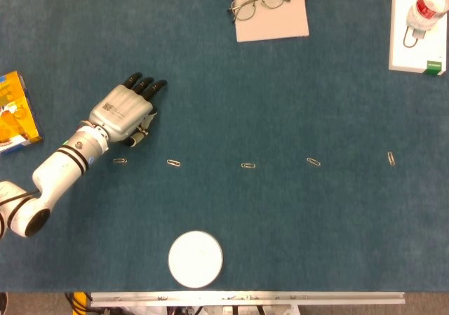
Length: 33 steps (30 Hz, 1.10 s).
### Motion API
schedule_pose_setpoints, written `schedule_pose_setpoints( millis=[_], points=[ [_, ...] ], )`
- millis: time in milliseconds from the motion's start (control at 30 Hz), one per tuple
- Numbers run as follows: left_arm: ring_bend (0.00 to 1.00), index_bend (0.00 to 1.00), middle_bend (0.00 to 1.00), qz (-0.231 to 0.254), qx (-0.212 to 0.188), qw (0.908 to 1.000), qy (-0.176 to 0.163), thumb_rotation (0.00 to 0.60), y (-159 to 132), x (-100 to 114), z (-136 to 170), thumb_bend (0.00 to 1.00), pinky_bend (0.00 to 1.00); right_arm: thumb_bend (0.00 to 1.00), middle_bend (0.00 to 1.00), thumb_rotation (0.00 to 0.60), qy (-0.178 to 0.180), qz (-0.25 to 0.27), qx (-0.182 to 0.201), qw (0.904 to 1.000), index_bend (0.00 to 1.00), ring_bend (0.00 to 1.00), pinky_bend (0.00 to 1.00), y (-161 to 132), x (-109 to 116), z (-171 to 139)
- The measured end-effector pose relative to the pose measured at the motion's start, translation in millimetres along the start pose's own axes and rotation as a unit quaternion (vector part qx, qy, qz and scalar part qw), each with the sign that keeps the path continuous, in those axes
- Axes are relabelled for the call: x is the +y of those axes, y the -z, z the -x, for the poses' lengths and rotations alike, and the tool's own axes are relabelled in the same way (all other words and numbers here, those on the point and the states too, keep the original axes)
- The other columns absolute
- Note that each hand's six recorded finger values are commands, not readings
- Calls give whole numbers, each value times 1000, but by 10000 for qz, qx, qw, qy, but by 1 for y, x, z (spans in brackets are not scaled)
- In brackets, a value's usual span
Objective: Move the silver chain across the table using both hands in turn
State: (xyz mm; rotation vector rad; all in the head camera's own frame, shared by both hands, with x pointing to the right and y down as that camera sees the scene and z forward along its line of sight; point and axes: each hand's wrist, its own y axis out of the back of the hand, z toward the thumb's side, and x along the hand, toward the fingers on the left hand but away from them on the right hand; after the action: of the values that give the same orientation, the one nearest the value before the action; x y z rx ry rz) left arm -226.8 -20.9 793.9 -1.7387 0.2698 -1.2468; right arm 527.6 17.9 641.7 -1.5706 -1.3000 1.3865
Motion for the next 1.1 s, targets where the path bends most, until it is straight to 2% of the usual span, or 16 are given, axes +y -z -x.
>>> schedule_pose_setpoints(
  millis=[367, 1100],
  points=[
    [0, 562, 0, 42, 7, 10000, -83, 600, 2, 5, 10, 327, 0, 339, 199, 600, 6, 14, 37, 10000, 299, 120, 322, -2, 1, 1],
    [0, 564, 0, 145, 10, 9994, -308, 600, 1, 19, 50, 326, 0, 339, 199, 600, 43, 14, 161, 9999, 298, 120, 322, -13, 4, -3]
  ],
)
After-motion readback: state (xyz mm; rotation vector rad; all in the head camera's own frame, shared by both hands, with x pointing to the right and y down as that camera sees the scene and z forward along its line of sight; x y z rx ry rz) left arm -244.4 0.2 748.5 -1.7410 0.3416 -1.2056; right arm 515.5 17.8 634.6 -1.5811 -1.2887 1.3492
